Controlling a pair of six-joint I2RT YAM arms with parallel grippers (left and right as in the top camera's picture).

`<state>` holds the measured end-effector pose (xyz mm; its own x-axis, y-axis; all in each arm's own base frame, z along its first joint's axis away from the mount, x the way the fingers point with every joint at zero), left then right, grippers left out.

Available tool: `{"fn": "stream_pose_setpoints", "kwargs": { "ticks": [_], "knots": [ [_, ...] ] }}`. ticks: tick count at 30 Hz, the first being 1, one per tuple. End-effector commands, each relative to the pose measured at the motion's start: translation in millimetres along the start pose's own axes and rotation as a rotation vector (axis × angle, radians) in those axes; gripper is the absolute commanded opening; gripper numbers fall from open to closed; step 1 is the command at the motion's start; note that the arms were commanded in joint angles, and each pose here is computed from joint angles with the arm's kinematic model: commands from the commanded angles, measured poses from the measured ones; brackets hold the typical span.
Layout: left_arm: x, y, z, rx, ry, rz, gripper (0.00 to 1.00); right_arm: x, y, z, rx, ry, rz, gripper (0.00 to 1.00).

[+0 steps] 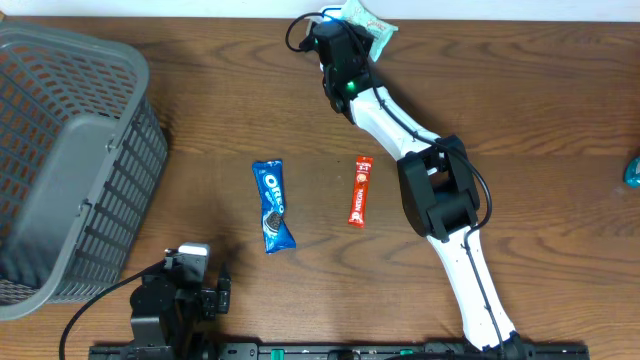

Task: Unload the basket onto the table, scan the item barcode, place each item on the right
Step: 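Lift the tissue pack with the right gripper and hold it at the scanner, then carry the tissue pack right and drop it beside the bottle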

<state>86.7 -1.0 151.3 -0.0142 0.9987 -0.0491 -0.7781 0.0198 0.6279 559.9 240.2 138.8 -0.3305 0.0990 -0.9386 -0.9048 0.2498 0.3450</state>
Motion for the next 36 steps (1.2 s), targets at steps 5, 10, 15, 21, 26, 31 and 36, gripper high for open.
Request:
{"fn": "stream_pose_setpoints", "kwargs": {
  "ticks": [5, 10, 15, 21, 26, 31, 36],
  "knots": [
    [0, -1, -1, 0.005, -0.006, -0.006, 0.93, -2, 2, 8, -0.022, -0.009, -0.013, 0.01],
    [0, -1, -1, 0.004, -0.006, -0.006, 0.93, 3, 1, 3, 0.016, 0.026, 0.019, 0.01],
    [0, -1, -1, 0.005, -0.007, -0.006, 0.93, -4, 8, 0, 0.042, -0.02, 0.031, 0.01],
    [0, -1, -1, 0.005, -0.006, -0.006, 0.93, -49, 33, -21, 0.083, -0.107, 0.067, 0.01],
    [0, -1, -1, 0.004, -0.006, -0.006, 0.93, -83, 60, -67, 0.266, -0.283, 0.101, 0.01],
    [0, -1, -1, 0.005, -0.006, -0.006, 0.93, -91, 73, -124, 0.455, -0.393, 0.203, 0.01],
    [0, -1, -1, 0.005, -0.006, -0.006, 0.93, -84, 55, -215, 0.735, -0.562, 0.269, 0.01]
  ]
}}
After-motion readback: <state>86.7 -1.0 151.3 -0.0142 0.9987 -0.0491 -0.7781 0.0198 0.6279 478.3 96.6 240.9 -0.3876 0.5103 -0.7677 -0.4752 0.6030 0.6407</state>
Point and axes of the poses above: each gripper's point midway between its finger pads, its own y axis back along the fingers, its own x axis along the line the jaws close on, z = x × y, the point moved 10 cm from there along y, back along the fingers, and after that the axes turned 12 degrees about y, right-handed, at the moved point
